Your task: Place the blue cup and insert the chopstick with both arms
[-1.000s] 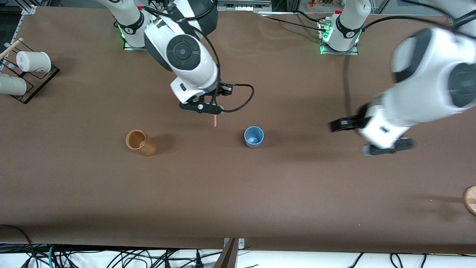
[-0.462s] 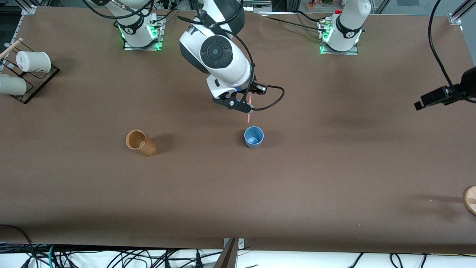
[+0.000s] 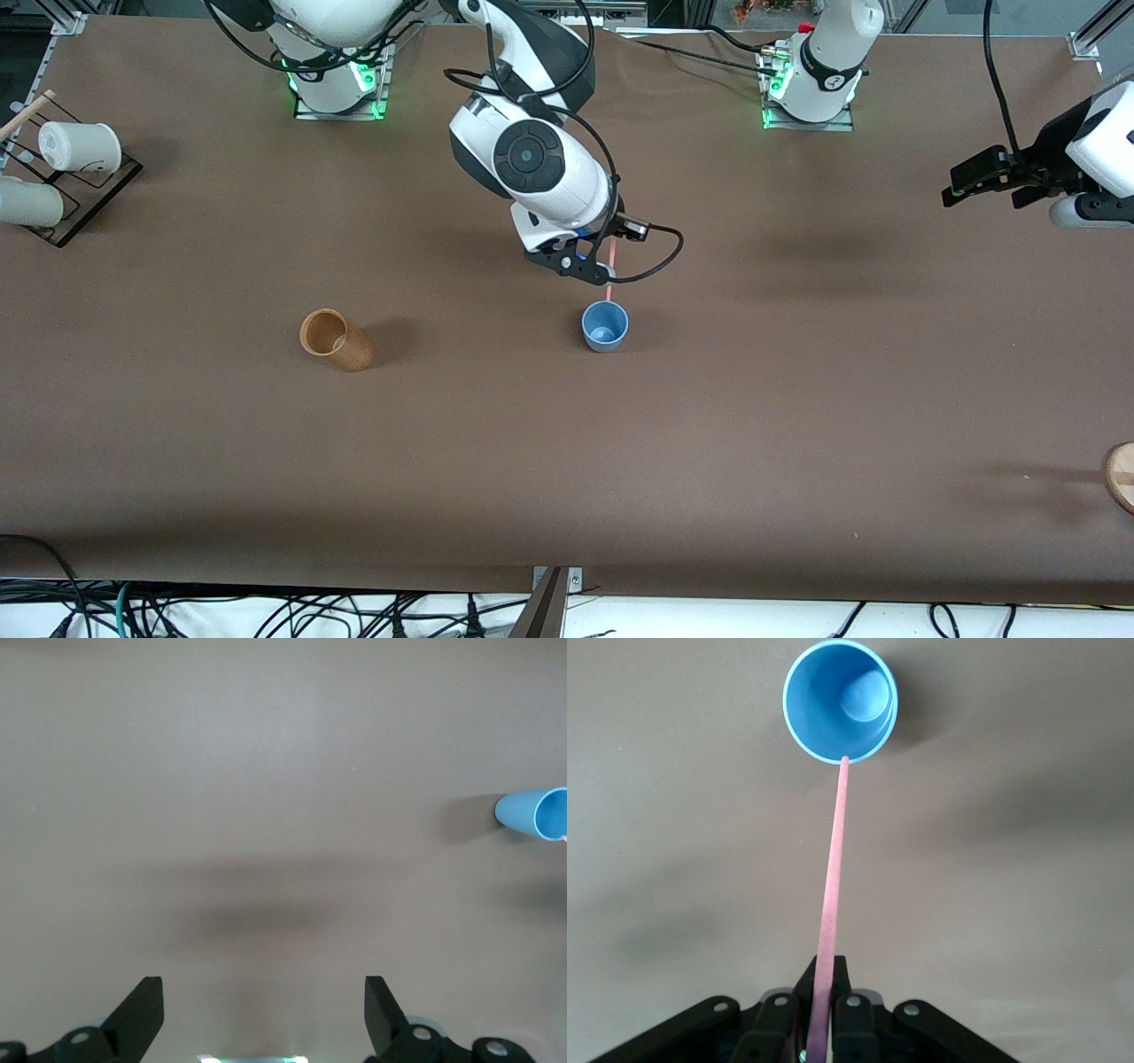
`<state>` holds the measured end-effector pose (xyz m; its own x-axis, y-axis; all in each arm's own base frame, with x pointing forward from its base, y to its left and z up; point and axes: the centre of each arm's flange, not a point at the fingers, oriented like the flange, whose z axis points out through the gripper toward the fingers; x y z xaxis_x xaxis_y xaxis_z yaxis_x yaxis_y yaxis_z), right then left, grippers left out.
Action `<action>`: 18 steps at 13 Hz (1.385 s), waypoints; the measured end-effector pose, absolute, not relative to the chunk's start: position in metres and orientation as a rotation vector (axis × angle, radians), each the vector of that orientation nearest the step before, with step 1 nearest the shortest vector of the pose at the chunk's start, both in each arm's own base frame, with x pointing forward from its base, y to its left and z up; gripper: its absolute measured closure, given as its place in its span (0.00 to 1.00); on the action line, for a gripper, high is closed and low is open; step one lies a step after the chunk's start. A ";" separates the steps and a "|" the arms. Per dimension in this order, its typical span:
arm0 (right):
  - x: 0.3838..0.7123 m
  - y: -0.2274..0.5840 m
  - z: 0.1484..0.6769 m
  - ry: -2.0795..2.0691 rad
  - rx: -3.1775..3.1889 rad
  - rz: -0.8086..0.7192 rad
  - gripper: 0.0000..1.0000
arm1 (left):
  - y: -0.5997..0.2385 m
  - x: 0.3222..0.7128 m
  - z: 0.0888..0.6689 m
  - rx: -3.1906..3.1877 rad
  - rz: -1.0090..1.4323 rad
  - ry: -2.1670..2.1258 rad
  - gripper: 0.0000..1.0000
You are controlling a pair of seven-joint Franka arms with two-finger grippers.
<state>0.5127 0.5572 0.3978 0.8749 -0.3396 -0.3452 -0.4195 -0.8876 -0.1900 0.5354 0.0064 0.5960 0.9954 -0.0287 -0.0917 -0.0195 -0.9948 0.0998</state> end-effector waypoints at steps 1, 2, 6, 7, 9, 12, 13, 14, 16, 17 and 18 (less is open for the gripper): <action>0.513 0.558 0.392 0.578 -2.785 0.449 0.94 | 0.006 0.541 0.599 3.039 -0.130 -0.068 0.00; 0.515 0.559 0.386 0.583 -2.783 0.451 0.94 | 0.002 0.545 0.601 3.040 -0.126 -0.080 0.00; 0.524 0.556 0.370 0.608 -2.769 0.447 0.94 | -0.011 0.548 0.597 3.043 -0.153 -0.048 0.00; 0.527 0.554 0.370 0.612 -2.766 0.441 0.88 | -0.011 0.548 0.596 3.043 -0.156 -0.044 0.00; 0.540 0.544 0.375 0.617 -2.753 0.423 0.68 | -0.011 0.549 0.595 3.043 -0.160 -0.042 0.00; 0.556 0.530 0.386 0.630 -2.731 0.396 0.36 | -0.011 0.549 0.594 3.043 -0.160 -0.042 0.00; 0.562 0.523 0.394 0.638 -2.724 0.380 0.25 | -0.011 0.549 0.594 3.043 -0.160 -0.042 0.00; 0.568 0.514 0.404 0.643 -2.723 0.367 0.13 | -0.011 0.549 0.594 3.043 -0.161 -0.042 0.00; 0.581 0.481 0.431 0.602 -2.750 0.338 0.00 | -0.011 0.550 0.594 3.043 -0.162 -0.041 0.00; 0.584 0.459 0.445 0.537 -2.786 0.315 0.00 | -0.011 0.550 0.593 3.043 -0.163 -0.041 0.00; 0.587 0.433 0.459 0.448 -2.830 0.284 0.00 | -0.011 0.550 0.593 3.043 -0.165 -0.041 0.00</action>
